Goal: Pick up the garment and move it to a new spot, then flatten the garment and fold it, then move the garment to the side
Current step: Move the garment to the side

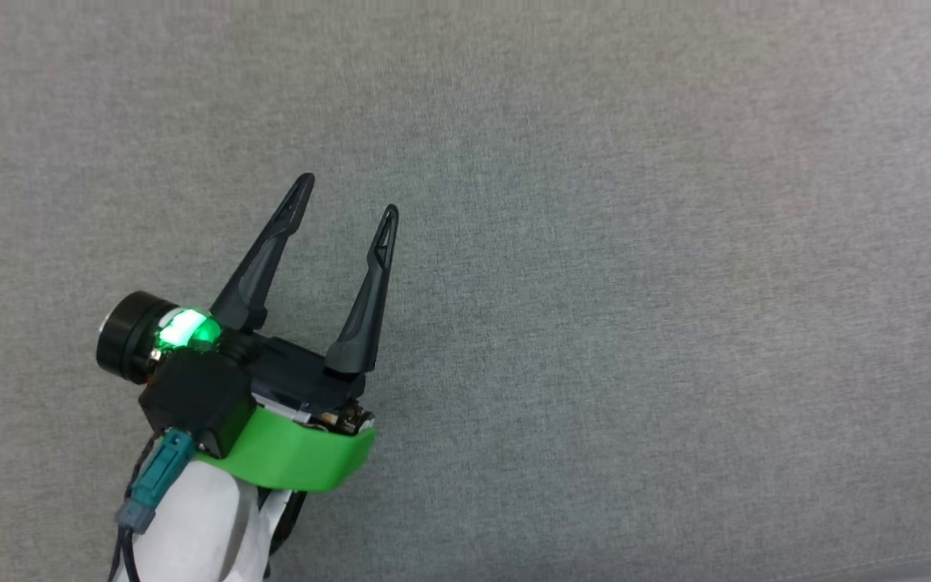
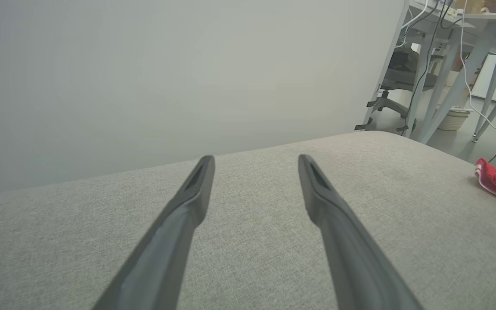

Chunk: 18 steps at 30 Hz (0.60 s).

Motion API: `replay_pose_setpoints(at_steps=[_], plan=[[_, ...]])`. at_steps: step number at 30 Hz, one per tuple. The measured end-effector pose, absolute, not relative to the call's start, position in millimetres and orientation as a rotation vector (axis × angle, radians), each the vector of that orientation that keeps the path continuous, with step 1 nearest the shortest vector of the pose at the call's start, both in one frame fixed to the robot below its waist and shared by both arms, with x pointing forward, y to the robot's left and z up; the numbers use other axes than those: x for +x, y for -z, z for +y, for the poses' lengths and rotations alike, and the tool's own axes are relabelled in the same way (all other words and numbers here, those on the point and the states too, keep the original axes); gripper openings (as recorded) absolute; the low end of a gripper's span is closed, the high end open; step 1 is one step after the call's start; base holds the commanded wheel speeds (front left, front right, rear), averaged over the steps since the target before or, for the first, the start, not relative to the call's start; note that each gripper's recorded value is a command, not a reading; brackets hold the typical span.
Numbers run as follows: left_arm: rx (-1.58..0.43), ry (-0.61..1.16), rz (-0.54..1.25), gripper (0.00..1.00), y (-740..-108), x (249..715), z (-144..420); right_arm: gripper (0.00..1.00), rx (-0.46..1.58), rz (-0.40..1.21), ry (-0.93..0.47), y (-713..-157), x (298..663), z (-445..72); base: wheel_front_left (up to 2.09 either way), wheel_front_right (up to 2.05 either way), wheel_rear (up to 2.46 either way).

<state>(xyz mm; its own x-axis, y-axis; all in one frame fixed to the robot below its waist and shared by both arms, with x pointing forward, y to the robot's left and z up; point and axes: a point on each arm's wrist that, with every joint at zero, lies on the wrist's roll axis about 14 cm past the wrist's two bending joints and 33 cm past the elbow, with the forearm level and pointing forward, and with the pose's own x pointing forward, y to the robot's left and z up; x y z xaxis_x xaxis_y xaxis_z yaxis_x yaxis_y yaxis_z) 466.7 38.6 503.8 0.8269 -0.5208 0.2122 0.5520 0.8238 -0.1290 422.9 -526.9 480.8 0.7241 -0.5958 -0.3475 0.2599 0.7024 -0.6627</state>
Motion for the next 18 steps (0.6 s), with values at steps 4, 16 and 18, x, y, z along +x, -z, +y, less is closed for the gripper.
replay_pose_setpoints(at_steps=[4,16,18], plan=[[-0.211,0.537,-0.175,1.00,-515.4,459.4,43.7,1.00,-0.623,0.461,0.466,-510.8,437.0,-509.1,0.00,0.00,0.00],[-0.139,0.347,-0.188,1.00,-540.6,423.0,97.5,1.00,-0.342,-0.114,0.149,-626.4,469.4,-348.8,0.00,0.00,0.00],[-0.133,0.333,-0.198,1.00,-546.0,416.6,102.2,1.00,-0.292,-0.148,0.100,-631.0,460.9,-323.4,0.00,0.00,0.00]])
